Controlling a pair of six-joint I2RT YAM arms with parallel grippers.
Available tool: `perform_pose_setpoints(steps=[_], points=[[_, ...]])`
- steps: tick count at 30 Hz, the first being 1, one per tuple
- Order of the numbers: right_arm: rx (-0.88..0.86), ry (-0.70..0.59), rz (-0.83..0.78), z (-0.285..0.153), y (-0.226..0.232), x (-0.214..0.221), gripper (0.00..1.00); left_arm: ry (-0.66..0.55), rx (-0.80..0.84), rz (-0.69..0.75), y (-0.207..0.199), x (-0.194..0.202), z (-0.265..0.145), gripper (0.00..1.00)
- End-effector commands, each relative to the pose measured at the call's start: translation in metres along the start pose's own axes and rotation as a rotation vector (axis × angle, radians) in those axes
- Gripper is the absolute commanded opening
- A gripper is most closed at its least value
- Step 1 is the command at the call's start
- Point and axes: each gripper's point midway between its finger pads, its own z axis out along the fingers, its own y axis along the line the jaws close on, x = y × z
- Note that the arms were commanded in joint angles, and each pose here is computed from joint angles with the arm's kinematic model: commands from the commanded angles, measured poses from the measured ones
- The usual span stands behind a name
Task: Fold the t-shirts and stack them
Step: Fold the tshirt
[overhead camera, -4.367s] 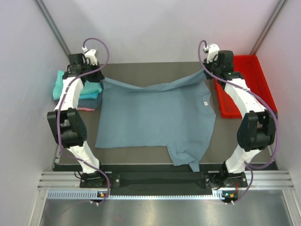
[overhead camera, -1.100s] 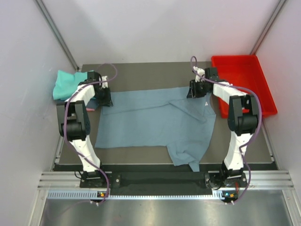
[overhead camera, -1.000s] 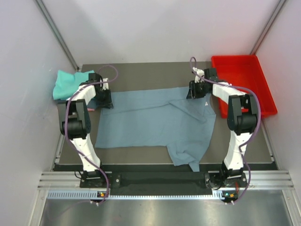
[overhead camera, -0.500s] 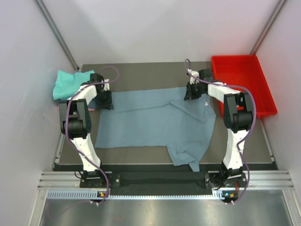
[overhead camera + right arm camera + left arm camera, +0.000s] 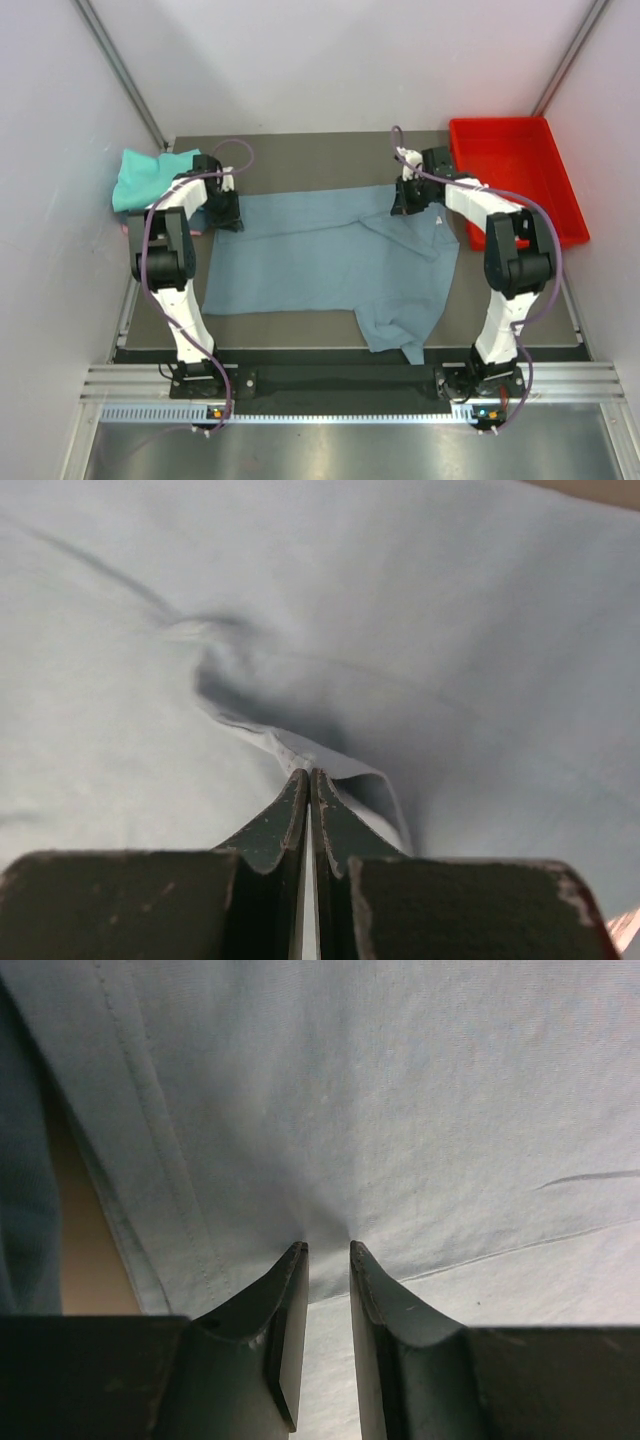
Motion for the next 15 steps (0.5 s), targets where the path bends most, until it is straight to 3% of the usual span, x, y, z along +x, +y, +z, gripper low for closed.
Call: perform_pose_setpoints(steps=[1, 11, 12, 13, 15], points=[[-0.050, -0.076, -0.067, -0.034, 0.045, -0.019, 0.00, -0.039, 0.034, -0.004, -0.010, -0.021, -0.007, 0.28], [-0.162, -0.004, -0.060, -0.040, 0.120, 0.038, 0.00, -0.019, 0.032, -0.006, -0.011, -0.017, -0.011, 0.28], [-0.165, -0.015, -0.061, -0.044, 0.123, 0.036, 0.04, -0.020, 0.025, -0.007, -0.009, -0.017, -0.011, 0.28], [-0.164, -0.013, -0.053, -0.046, 0.124, 0.038, 0.15, -0.019, 0.023, -0.008, -0.008, -0.017, -0.010, 0.28], [-0.149, -0.035, -0.059, -0.053, 0.125, 0.033, 0.22, -0.021, 0.028, -0.012, -0.010, -0.017, -0.012, 0.28]])
